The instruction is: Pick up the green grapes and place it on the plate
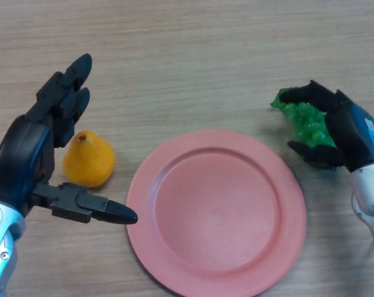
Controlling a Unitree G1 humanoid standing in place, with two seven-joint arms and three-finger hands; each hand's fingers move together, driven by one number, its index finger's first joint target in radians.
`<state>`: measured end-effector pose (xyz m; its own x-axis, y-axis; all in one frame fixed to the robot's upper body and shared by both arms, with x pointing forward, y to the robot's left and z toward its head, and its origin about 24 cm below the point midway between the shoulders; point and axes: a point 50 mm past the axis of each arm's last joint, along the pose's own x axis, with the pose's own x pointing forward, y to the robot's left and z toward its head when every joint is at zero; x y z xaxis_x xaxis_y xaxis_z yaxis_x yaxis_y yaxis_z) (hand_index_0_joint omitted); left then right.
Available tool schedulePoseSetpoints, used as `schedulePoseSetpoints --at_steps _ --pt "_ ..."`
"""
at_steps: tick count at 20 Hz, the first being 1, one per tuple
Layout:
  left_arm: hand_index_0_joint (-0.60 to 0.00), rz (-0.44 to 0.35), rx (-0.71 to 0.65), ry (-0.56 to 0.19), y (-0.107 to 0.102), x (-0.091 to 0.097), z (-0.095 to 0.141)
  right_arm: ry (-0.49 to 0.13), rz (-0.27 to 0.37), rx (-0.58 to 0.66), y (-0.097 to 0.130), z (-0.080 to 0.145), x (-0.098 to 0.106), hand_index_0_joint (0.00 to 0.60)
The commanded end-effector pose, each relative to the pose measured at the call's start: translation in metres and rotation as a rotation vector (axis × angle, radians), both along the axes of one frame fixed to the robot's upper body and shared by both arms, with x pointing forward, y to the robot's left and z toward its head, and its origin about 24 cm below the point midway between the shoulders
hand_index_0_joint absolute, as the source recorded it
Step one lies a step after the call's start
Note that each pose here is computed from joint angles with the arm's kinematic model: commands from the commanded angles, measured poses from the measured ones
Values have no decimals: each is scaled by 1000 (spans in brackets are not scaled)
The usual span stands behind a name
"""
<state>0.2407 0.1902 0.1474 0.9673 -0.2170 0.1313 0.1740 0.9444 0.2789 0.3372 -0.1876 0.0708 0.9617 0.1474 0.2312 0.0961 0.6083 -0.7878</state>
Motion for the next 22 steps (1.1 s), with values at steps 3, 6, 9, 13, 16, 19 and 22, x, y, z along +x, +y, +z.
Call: schedulePoseSetpoints --at_steps 3,6,9,13,16,19,22 --pt "0 38 48 -235 12 -8 32 -40 -53 -115 -23 20 7 600" --pt "0 39 42 -228 11 -8 33 -34 -15 -11 -21 30 4 600" --pt "0 40 34 -230 12 -8 33 -37 24 159 -17 51 -1 600" --pt "0 45 21 -223 14 -8 35 -19 109 501 -4 85 -17 600" --pt "0 44 19 -219 15 -7 36 -1 182 585 12 97 -33 600" --pt "0 38 19 -212 14 -7 37 -19 229 604 21 106 -43 600" --pt "0 38 16 -218 13 -8 37 -21 284 648 29 121 -57 600"
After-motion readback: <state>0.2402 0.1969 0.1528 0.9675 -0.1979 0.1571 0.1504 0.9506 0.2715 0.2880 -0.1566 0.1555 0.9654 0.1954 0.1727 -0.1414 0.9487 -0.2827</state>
